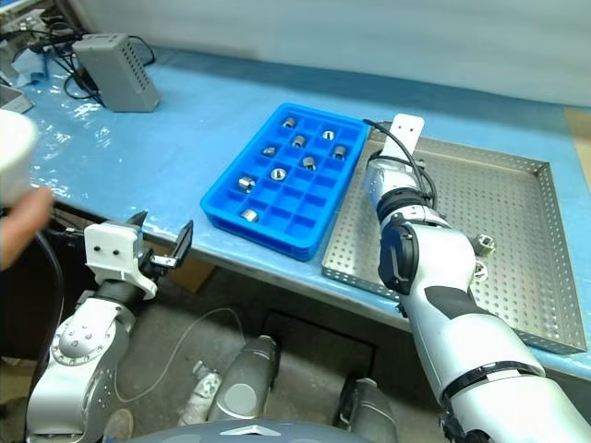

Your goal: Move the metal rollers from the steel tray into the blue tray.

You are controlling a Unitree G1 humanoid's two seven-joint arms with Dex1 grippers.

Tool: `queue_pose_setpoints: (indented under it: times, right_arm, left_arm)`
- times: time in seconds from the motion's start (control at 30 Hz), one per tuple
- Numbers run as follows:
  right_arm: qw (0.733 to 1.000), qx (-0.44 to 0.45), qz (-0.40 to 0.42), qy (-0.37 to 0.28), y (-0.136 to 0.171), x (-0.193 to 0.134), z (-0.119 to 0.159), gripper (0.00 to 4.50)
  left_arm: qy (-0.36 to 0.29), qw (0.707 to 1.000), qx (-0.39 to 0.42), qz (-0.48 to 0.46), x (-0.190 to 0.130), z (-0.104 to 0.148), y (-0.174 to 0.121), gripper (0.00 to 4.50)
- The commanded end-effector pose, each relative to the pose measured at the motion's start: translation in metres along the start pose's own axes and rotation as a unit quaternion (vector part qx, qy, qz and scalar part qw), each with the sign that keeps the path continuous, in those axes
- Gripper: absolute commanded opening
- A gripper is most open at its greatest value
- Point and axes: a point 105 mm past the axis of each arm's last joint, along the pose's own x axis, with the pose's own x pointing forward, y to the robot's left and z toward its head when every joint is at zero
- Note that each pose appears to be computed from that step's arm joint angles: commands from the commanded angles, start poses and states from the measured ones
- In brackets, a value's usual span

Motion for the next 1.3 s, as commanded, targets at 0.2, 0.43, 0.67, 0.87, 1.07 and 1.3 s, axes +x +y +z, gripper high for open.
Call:
queue_pose_setpoints:
  times: [0.2, 0.43, 0.67, 0.87, 1.07, 1.3]
  right_arm:
    - [0.986, -0.006, 0.125, -0.11, 0.029, -0.013, 0.062, 4.5]
    - [0.953, -0.032, 0.243, -0.177, 0.02, -0.017, 0.093, 4.5]
    - [0.925, -0.105, 0.314, -0.184, -0.018, -0.013, 0.091, 4.5]
    - [0.91, -0.151, 0.364, -0.13, -0.05, -0.013, 0.063, 4.5]
    - [0.902, -0.111, 0.417, -0.029, -0.053, -0.026, 0.013, 4.5]
    - [0.911, -0.063, 0.405, 0.04, -0.051, -0.029, -0.024, 4.5]
  left_arm:
    - [-0.047, 0.996, -0.007, -0.071, 0.042, 0.008, -0.017, 4.09]
    - [-0.073, 0.979, -0.023, -0.19, 0.09, 0.012, -0.058, 4.09]
    - [-0.086, 0.957, -0.039, -0.275, 0.111, 0.012, -0.097, 4.09]
    - [-0.092, 0.943, -0.045, -0.318, 0.119, 0.013, -0.114, 4.09]
    - [-0.098, 0.937, -0.041, -0.333, 0.128, 0.016, -0.118, 4.09]
    - [-0.099, 0.932, -0.036, -0.348, 0.13, 0.015, -0.124, 4.09]
